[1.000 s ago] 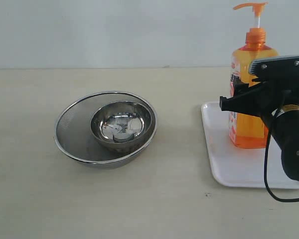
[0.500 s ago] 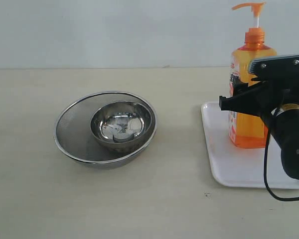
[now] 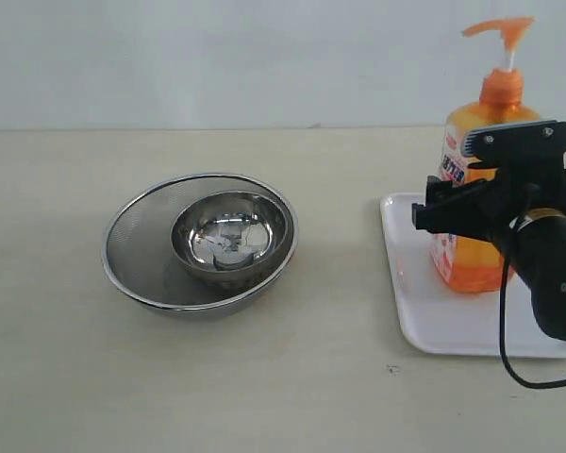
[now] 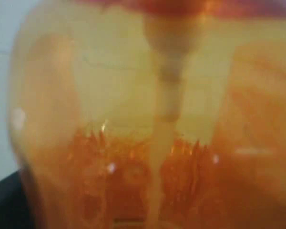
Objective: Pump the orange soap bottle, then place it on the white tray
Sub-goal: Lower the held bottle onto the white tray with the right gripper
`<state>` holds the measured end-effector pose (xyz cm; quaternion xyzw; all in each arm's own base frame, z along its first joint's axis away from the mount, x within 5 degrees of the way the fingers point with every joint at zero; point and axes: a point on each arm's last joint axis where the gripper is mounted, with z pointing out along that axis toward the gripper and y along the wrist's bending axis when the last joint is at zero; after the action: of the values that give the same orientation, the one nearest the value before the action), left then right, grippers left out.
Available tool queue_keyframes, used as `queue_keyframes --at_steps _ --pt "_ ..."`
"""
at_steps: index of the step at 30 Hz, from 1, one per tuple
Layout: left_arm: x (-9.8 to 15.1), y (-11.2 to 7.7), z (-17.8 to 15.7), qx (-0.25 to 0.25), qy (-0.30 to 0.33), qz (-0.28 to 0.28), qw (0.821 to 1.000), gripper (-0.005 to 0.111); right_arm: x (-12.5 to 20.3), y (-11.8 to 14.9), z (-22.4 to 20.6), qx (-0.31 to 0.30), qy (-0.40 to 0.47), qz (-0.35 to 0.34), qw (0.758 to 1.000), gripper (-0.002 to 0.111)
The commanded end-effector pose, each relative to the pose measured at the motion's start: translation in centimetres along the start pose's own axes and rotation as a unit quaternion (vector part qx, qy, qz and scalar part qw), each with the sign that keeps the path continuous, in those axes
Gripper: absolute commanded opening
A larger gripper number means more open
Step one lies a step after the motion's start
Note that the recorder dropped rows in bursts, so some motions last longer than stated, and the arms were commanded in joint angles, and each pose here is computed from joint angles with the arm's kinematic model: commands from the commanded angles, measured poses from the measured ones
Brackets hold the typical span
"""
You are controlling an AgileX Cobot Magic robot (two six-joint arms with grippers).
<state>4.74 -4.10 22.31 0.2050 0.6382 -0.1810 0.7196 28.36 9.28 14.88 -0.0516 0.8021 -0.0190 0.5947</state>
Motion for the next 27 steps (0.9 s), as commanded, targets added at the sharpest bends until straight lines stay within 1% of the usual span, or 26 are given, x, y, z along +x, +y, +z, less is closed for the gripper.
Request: queue_keyframes --at_steps 1,15,21,27 --pt "0.1 0.0 0.0 0.001 -0.002 -0.009 1.000 0.005 0.4 0.1 -0.1 -0.009 0.020 -0.008 1.000 0.082" --pt "0.1 0.0 0.0 0.001 -0.002 -0.009 1.000 0.005 0.2 0.0 -0.1 -0.003 0.010 -0.003 1.000 0.083" --pt "0.1 0.0 0.0 0.001 -0.002 -0.009 1.000 0.005 0.5 -0.2 -0.1 0.010 0.027 0.009 1.000 0.083" --pt "0.1 0.0 0.0 0.001 -0.002 -0.009 1.000 0.005 -1.0 -0.3 -1.0 -0.002 0.018 0.015 1.000 0.083"
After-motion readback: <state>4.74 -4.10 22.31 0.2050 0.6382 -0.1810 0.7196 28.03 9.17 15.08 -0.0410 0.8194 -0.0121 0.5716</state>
